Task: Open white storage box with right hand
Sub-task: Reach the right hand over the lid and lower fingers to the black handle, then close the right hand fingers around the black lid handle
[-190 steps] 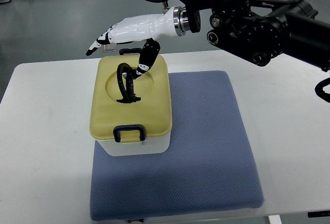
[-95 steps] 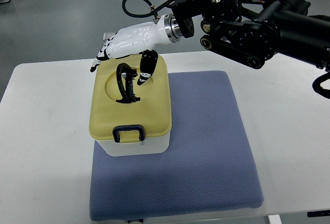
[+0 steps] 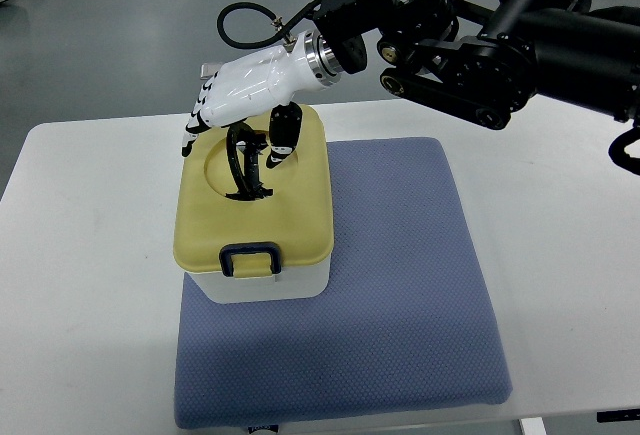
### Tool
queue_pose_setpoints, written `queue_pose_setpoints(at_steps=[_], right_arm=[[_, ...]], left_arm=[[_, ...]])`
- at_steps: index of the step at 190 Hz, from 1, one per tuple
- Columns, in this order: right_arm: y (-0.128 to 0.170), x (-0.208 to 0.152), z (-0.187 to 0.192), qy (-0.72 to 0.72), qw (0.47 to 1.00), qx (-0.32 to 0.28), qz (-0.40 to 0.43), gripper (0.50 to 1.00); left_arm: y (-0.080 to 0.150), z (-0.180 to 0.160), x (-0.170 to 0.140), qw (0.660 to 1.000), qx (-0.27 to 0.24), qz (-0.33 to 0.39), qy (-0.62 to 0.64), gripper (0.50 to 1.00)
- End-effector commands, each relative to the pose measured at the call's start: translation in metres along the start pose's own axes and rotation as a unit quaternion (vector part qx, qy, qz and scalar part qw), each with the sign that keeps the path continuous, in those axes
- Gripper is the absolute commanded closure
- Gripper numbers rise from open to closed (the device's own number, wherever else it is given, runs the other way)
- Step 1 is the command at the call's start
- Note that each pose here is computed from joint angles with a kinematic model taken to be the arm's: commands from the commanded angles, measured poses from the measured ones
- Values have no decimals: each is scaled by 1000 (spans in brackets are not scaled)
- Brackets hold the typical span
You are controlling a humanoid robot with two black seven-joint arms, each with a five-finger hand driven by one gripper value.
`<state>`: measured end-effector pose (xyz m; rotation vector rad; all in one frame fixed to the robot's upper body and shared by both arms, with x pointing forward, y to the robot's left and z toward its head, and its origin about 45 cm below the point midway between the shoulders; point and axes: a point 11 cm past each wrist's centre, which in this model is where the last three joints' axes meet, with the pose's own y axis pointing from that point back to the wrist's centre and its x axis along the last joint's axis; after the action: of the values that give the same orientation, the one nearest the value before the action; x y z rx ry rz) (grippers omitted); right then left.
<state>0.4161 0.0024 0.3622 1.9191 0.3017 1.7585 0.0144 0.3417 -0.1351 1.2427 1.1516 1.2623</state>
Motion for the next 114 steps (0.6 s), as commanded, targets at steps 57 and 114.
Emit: queue_pose_setpoints(at_steps=[57, 114], right_arm=[[-8, 0, -8, 17, 1000, 8, -16, 697], [-13, -5, -10, 37, 999, 8, -33, 769]], left_arm=[[0, 0, 0, 1000, 0, -1, 0, 500], [0, -1, 0, 1000, 1, 0, 0, 500]])
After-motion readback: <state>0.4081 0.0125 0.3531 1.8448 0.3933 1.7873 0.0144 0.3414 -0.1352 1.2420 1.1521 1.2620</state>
